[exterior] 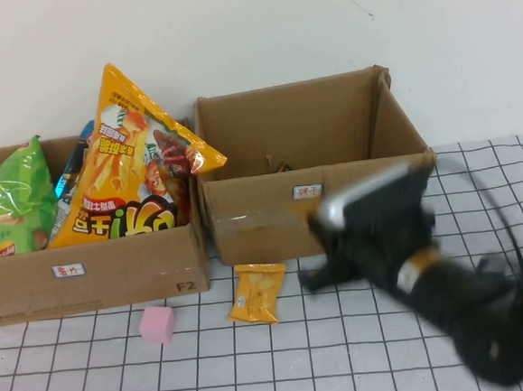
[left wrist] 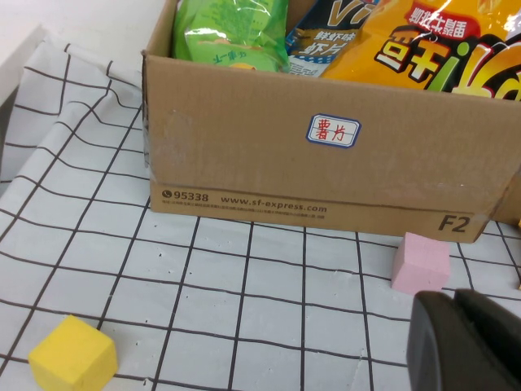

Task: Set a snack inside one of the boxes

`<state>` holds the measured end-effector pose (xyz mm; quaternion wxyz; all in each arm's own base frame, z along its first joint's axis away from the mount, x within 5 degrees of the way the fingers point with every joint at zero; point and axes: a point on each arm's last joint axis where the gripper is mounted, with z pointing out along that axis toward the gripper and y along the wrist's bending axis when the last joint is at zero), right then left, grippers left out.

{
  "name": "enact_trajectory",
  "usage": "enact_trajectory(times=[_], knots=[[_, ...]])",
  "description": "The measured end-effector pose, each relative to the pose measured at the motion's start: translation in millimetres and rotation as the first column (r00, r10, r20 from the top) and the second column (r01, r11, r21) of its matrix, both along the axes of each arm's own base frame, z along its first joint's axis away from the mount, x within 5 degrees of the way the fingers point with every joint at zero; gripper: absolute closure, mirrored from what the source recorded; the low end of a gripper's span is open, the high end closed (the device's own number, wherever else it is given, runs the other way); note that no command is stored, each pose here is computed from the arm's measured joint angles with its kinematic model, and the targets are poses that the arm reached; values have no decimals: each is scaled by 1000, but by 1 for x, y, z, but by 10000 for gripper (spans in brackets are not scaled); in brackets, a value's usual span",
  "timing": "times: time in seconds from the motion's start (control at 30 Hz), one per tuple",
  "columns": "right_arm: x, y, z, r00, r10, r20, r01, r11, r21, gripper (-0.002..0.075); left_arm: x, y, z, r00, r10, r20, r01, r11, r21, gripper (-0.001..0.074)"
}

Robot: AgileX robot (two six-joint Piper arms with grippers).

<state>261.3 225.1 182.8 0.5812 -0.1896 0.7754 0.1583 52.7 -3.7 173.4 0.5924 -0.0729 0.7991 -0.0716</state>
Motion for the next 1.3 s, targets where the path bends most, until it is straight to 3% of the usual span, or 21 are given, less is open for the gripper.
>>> enact_trajectory(times=[0.17, 0.37, 0.47, 0.63, 0.8, 0.9, 1.07, 1.17, 1.3], knots=[[43, 0, 65, 998, 16, 59, -14, 999, -32, 603, 0, 0, 0, 1000, 0, 0, 0, 1000, 0, 736], [113, -1, 108, 995, 3, 95, 3, 998, -69, 586, 0, 0, 0, 1000, 0, 0, 0, 1000, 0, 736], [145, 2, 105, 999, 13, 37, -10, 997, -81, 488, 0, 0, 0, 1000, 0, 0, 0, 1000, 0, 736], [170, 10, 71, 991, 47, -123, -61, 991, -115, 319, 0, 0, 0, 1000, 0, 0, 0, 1000, 0, 736], [166, 13, 64, 972, 88, -219, -119, 984, -132, 281, 0, 0, 0, 1000, 0, 0, 0, 1000, 0, 736], [154, 10, 90, 966, 118, -232, -147, 983, -110, 349, 0, 0, 0, 1000, 0, 0, 0, 1000, 0, 736], [112, -7, 168, 973, 179, -145, -191, 979, -74, 645, 0, 0, 0, 1000, 0, 0, 0, 1000, 0, 736], [77, -21, 197, 974, 206, -89, -213, 975, -66, 704, 0, 0, 0, 1000, 0, 0, 0, 1000, 0, 736], [30, -38, 208, 966, 256, -40, -259, 958, -127, 721, 0, 0, 0, 1000, 0, 0, 0, 1000, 0, 736]])
